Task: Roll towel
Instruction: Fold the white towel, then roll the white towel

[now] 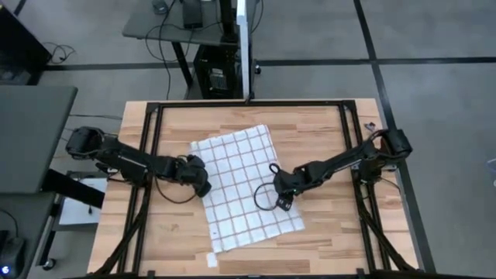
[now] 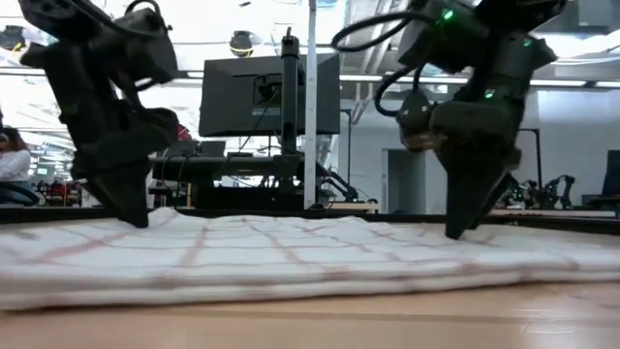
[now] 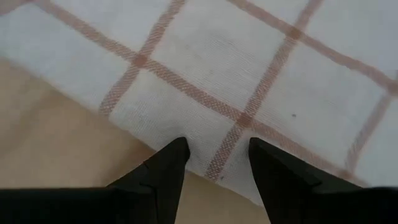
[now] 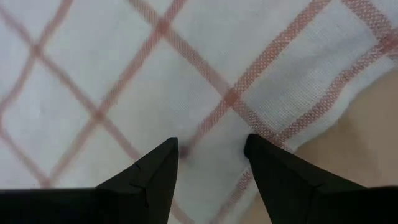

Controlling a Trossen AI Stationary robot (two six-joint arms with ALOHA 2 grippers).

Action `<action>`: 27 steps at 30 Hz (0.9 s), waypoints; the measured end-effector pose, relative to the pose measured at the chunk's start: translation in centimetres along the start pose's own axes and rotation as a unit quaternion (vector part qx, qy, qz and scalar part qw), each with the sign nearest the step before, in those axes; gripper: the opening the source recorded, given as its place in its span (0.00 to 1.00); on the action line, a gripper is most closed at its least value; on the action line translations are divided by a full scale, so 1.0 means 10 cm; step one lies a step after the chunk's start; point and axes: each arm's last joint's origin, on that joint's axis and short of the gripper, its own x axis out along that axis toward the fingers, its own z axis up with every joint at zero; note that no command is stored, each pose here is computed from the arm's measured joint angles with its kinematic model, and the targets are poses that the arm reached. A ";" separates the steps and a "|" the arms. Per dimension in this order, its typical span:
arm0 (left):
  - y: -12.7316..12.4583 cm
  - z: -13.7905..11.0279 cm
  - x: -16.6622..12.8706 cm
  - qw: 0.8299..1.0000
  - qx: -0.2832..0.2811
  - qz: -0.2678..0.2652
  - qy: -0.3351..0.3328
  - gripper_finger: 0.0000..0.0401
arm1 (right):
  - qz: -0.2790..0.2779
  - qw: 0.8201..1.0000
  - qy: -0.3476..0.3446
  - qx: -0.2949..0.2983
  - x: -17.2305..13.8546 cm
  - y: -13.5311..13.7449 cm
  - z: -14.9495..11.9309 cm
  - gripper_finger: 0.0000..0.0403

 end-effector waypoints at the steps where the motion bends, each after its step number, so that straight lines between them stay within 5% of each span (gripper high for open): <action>1: 0.03 0.04 0.02 1.000 0.008 0.002 -0.003 0.41 | 0.009 1.000 -0.002 0.006 0.00 0.04 -0.02 0.47; 8: 0.22 0.32 0.09 0.999 0.046 0.003 -0.016 0.41 | 0.063 0.998 -0.028 0.003 0.00 0.25 -0.10 0.47; 13: 0.20 0.50 -0.23 0.996 0.085 0.005 -0.007 0.41 | 0.084 0.994 -0.044 -0.051 -0.21 0.24 -0.08 0.47; 19: -0.13 0.70 -1.04 0.976 0.139 -0.115 -0.121 0.41 | 0.159 0.972 -0.121 -0.126 -0.76 0.38 -0.07 0.47; 24: -0.28 0.85 -1.53 0.944 0.032 -0.244 -0.221 0.41 | 0.203 0.959 -0.158 -0.121 -0.99 0.43 -0.09 0.47; 27: -0.30 0.98 -1.83 0.911 0.041 -0.290 -0.291 0.41 | 0.207 0.951 -0.181 -0.140 -1.05 0.41 -0.04 0.47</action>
